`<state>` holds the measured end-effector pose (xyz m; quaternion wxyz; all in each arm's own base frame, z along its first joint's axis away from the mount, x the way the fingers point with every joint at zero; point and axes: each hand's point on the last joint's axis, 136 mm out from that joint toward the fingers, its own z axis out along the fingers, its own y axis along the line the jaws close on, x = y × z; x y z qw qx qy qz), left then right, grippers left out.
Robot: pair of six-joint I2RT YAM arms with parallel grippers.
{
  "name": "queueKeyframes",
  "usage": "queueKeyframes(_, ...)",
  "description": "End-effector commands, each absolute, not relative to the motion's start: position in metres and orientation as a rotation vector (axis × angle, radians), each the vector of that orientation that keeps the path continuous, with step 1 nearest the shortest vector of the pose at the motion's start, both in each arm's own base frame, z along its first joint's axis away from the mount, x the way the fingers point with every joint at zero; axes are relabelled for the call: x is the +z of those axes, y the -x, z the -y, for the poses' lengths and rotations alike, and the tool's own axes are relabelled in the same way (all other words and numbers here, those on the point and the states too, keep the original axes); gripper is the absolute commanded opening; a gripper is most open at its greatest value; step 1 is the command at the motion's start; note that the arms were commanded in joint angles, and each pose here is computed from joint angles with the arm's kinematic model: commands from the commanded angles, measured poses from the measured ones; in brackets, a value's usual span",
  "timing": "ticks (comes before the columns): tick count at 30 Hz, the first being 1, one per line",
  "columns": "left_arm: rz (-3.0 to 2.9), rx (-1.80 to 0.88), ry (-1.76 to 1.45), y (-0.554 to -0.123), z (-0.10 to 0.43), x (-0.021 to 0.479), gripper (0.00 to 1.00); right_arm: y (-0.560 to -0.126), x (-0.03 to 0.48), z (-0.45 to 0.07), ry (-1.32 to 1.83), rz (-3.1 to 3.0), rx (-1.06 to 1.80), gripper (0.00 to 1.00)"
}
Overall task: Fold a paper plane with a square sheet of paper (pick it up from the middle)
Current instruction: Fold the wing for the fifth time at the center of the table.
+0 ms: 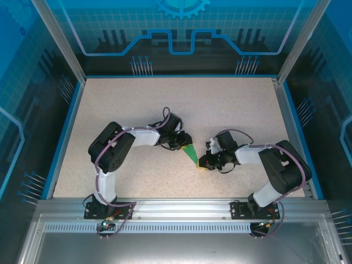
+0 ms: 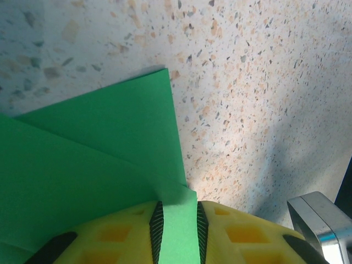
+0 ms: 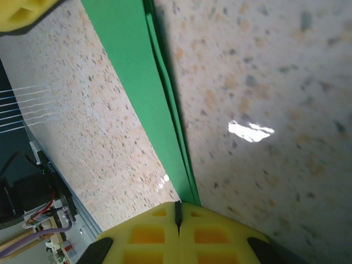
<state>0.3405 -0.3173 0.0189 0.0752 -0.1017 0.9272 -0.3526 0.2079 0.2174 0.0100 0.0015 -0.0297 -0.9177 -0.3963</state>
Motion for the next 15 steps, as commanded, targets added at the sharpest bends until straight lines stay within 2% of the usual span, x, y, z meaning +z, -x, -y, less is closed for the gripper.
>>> queueKeyframes(1,-2.88,-0.9,0.386,-0.325,0.293,-0.012,0.28,-0.185,0.004,-0.204,0.154,2.827,-1.125,0.03)
queueKeyframes(9,-2.878,-0.909,0.383,-0.325,0.294,-0.011,0.29,-0.23,0.047,-0.226,0.107,2.888,-1.316,0.06)
queueKeyframes(15,-2.867,-0.929,0.379,-0.326,0.297,-0.007,0.29,-0.246,0.033,-0.24,0.126,2.858,-1.293,0.08)
